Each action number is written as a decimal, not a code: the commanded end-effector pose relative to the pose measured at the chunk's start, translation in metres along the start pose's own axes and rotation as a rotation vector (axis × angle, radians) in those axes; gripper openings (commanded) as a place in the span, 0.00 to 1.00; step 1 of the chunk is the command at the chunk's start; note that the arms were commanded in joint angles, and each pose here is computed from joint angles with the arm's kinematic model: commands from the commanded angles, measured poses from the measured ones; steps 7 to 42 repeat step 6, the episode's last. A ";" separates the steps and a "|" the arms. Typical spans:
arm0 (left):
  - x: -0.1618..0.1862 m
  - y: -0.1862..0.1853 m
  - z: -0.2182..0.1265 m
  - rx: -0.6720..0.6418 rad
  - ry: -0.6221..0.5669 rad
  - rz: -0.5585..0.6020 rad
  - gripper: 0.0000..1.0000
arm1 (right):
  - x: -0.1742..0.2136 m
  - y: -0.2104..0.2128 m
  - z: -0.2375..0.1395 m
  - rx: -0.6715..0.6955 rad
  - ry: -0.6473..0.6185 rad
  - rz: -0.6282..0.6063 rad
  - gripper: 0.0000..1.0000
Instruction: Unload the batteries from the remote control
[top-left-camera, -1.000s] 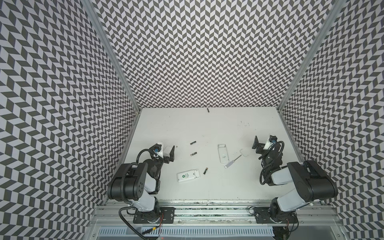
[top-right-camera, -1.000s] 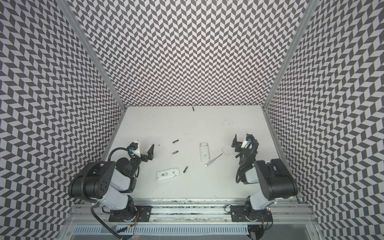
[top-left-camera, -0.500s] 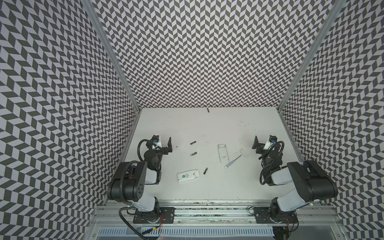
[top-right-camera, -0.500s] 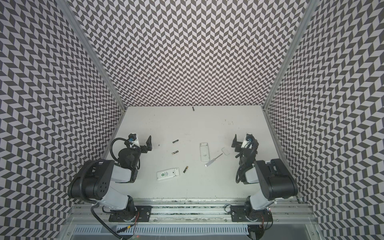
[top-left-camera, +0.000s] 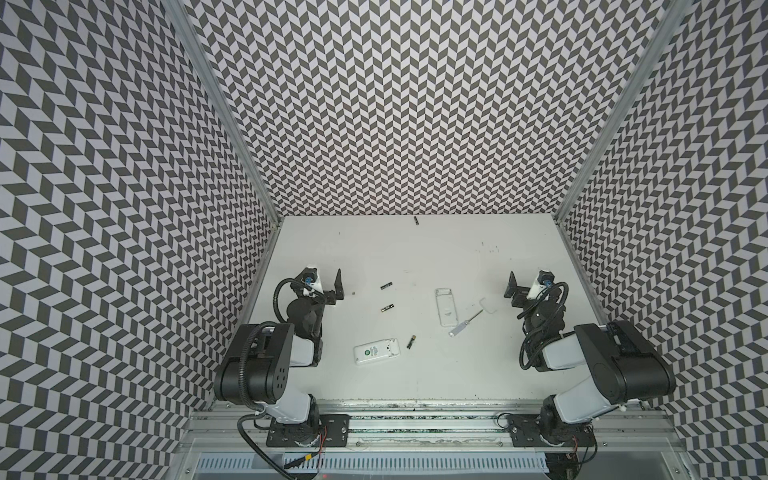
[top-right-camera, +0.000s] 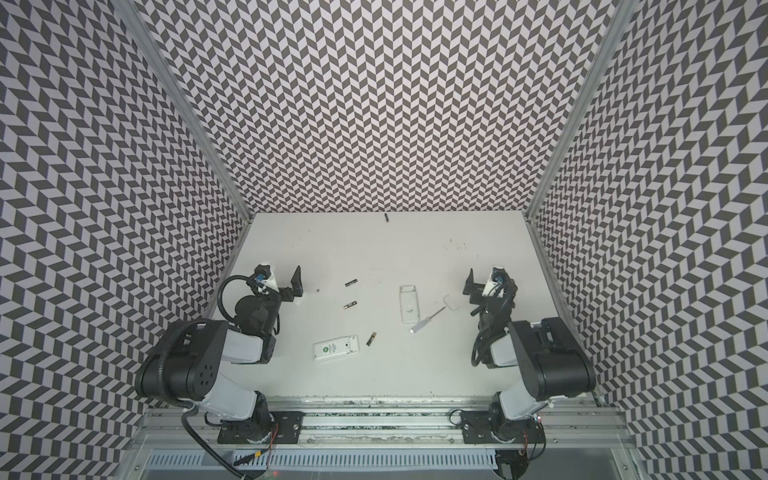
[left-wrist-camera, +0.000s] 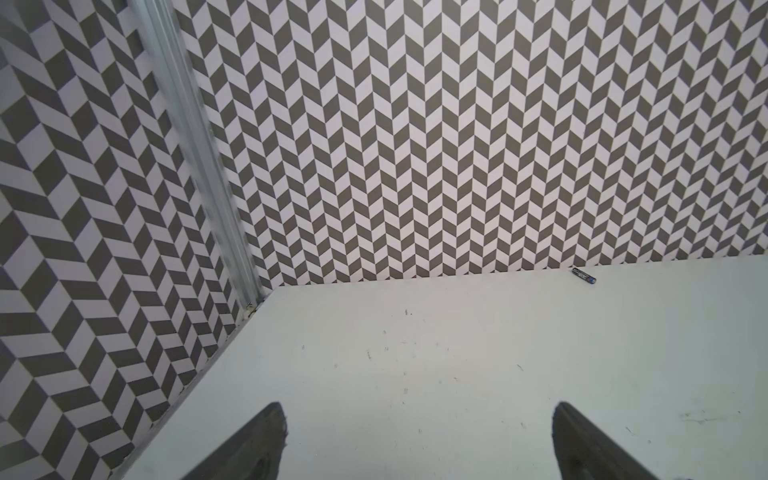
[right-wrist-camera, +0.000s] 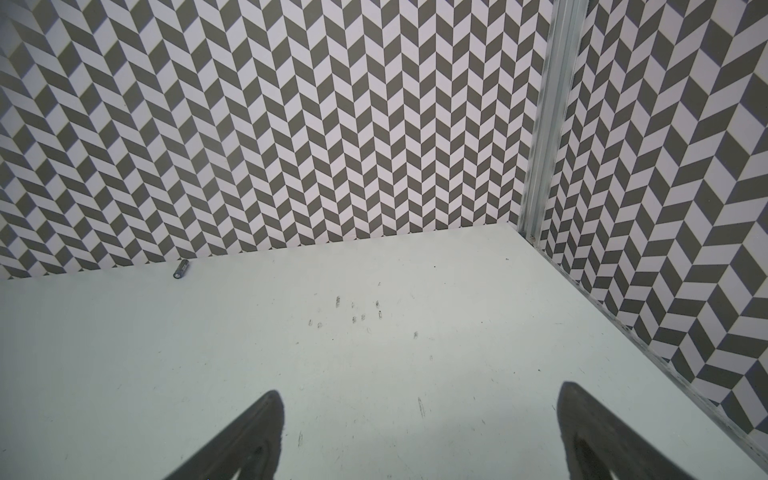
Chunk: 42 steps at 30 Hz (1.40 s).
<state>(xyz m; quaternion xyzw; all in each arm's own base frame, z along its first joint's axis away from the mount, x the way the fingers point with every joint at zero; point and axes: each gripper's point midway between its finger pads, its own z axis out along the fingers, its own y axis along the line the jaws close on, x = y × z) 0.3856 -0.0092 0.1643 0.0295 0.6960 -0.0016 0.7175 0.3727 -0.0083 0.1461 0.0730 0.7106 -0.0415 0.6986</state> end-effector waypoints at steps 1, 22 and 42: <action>0.019 0.007 0.000 -0.048 0.082 -0.032 1.00 | -0.008 0.001 0.000 -0.005 -0.038 0.020 0.99; 0.009 -0.002 -0.014 0.001 0.021 -0.011 1.00 | -0.007 0.002 0.001 -0.031 -0.028 0.025 0.99; 0.009 -0.002 -0.014 0.001 0.021 -0.011 1.00 | -0.007 0.002 0.001 -0.031 -0.028 0.025 0.99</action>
